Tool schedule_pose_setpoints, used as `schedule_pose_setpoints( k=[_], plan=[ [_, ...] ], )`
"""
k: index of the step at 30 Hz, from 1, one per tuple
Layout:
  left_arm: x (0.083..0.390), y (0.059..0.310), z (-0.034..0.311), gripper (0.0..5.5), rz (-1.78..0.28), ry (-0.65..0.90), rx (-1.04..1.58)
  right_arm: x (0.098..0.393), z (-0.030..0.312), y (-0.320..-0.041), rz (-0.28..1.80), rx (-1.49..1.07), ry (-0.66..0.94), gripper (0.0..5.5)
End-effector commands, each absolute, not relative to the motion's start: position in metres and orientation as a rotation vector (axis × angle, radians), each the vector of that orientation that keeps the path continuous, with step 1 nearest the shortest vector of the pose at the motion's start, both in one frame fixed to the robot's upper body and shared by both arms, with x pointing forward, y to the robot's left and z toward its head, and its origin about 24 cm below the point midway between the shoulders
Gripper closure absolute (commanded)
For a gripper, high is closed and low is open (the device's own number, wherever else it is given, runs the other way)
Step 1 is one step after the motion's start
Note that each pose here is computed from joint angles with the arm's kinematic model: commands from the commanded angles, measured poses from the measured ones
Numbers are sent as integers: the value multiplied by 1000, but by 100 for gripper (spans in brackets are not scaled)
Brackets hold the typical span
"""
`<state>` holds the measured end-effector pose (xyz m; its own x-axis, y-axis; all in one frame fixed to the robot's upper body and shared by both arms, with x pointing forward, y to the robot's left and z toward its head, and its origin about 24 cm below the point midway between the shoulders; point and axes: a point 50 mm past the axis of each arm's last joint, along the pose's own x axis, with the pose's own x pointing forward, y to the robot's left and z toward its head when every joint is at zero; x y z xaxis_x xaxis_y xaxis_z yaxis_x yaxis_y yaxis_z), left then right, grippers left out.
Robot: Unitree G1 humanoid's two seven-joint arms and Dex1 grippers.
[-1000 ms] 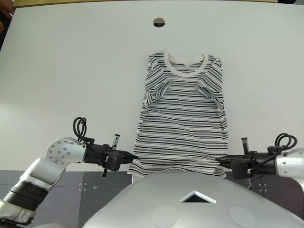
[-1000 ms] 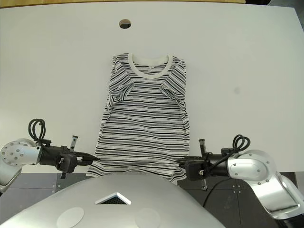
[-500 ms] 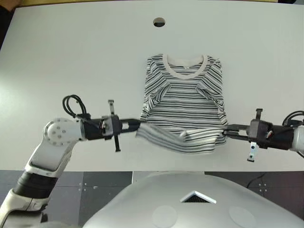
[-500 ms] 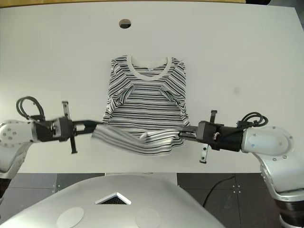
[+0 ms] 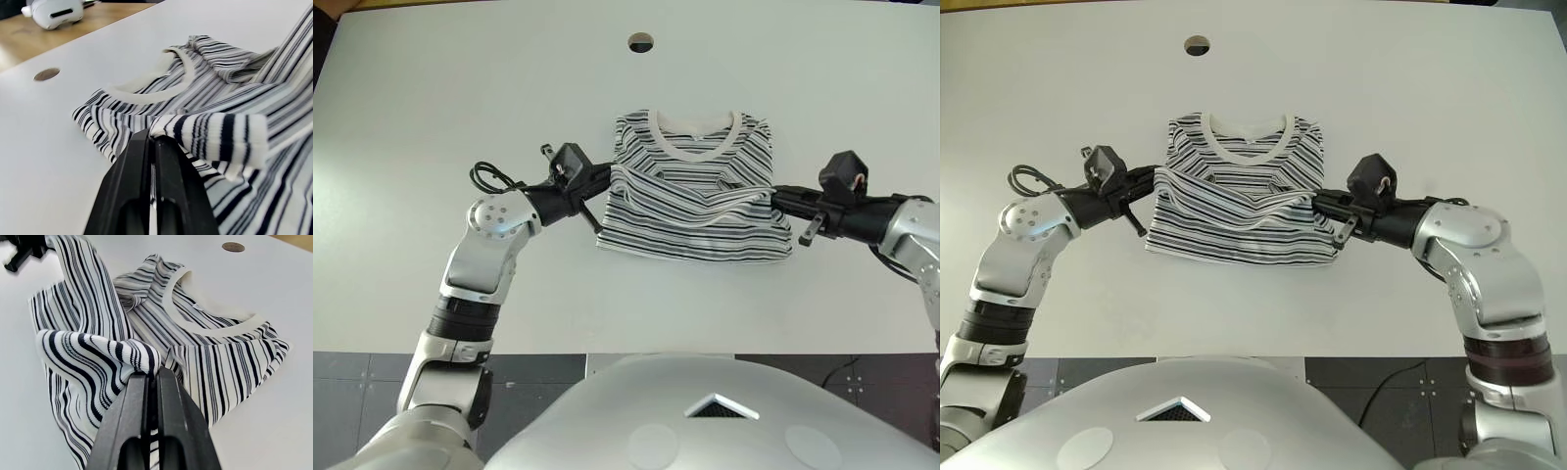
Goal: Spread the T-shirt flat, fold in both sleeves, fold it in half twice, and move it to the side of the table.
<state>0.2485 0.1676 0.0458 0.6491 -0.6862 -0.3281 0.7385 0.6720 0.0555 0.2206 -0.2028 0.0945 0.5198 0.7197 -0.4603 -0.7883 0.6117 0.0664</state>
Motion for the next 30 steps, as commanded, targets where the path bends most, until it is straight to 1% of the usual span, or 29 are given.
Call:
schedule_pose_setpoints(
  k=[1, 6, 10, 11, 12, 14, 15, 17, 19, 22, 24, 27, 30],
  plan=[
    [269, 171, 49, 540, -714, 288, 135, 239, 97, -204, 831, -81, 466, 539],
    [281, 169, 36, 540, -638, 344, 91, 265, 87, -207, 751, 72, 510, 539],
    [289, 165, 31, 540, -607, 375, 54, 277, 73, -212, 680, 143, 574, 539],
    [291, 165, 29, 518, -596, 385, 47, 280, 67, -213, 661, 159, 594, 516],
    [293, 164, 28, 512, -585, 393, 40, 281, 63, -213, 649, 172, 611, 509],
    [296, 163, 26, 475, -569, 403, 6, 285, 56, -211, 635, 198, 628, 465],
    [299, 161, 27, 464, -558, 404, -40, 288, 54, -210, 628, 218, 629, 459],
    [305, 159, 30, 464, -532, 407, -141, 295, 52, -208, 607, 255, 626, 459],
    [312, 157, 33, 464, -498, 422, -263, 306, 51, -212, 544, 318, 605, 459],
    [325, 161, 33, 464, -394, 485, -452, 323, 53, -226, 394, 470, 568, 459],
    [332, 167, 32, 464, -316, 507, -557, 330, 52, -235, 316, 527, 548, 459],
    [339, 179, 32, 464, -220, 499, -640, 332, 50, -240, 271, 512, 516, 459],
    [338, 187, 29, 464, -177, 474, -586, 330, 57, -232, 338, 388, 426, 459]
  ],
)
